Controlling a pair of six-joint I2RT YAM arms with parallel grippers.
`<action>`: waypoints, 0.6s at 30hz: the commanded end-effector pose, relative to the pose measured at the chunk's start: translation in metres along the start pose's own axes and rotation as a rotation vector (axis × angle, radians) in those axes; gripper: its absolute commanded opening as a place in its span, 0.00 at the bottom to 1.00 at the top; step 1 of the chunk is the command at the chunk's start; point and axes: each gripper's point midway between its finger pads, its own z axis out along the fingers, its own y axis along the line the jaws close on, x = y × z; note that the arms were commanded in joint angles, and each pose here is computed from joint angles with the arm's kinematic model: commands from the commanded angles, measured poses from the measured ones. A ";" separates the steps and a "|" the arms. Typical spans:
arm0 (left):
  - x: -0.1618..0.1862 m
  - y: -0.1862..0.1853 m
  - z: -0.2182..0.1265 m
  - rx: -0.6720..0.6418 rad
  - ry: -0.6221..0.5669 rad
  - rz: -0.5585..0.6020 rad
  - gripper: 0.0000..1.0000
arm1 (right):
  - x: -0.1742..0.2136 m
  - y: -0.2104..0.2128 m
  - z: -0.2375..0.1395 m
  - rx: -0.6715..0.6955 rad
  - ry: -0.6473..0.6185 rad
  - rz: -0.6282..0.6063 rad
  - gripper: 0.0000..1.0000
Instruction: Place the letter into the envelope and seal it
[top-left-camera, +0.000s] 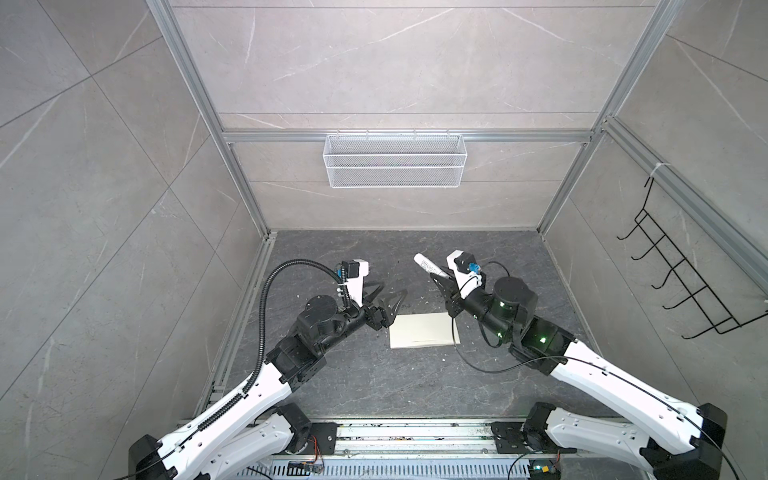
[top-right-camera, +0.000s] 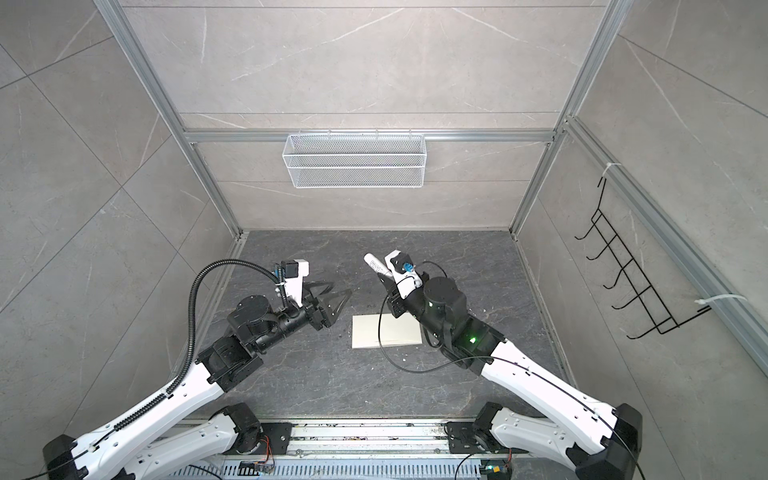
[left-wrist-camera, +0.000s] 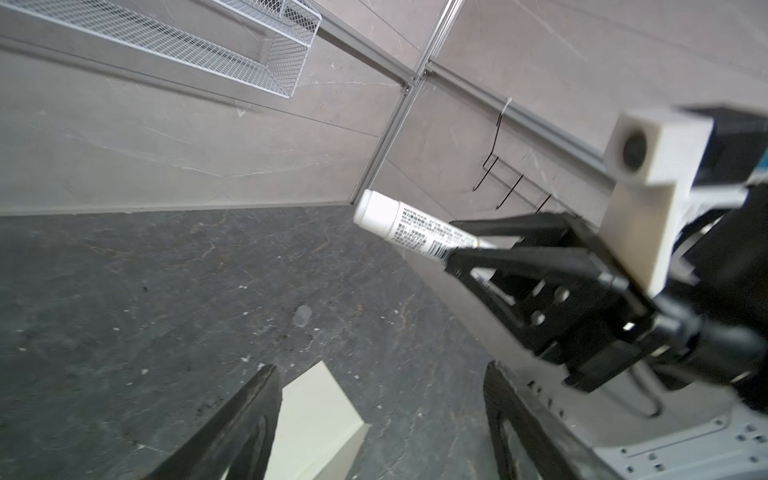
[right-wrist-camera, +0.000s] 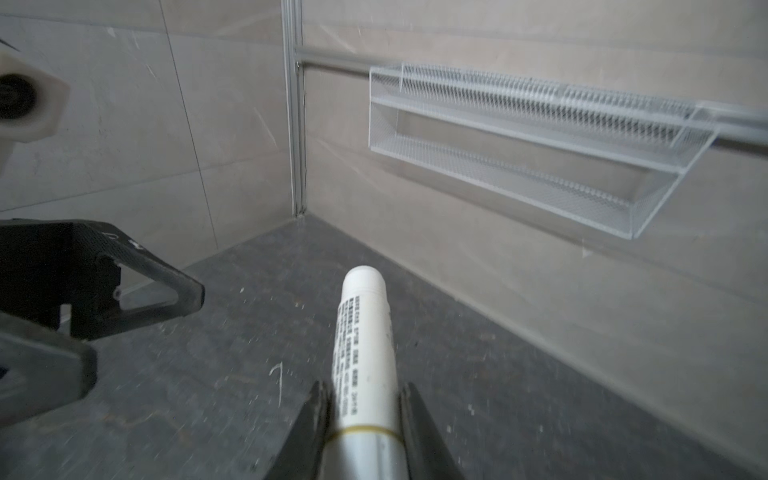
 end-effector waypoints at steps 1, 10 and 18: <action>0.012 0.010 0.002 -0.042 0.048 0.170 0.79 | 0.079 0.001 -0.018 0.005 0.442 0.085 0.00; 0.082 0.030 0.030 -0.024 0.262 0.267 0.76 | 0.107 -0.019 -0.032 0.127 0.633 0.049 0.00; 0.156 0.048 0.063 0.000 0.524 0.178 0.72 | 0.128 -0.030 -0.041 0.201 0.735 0.077 0.00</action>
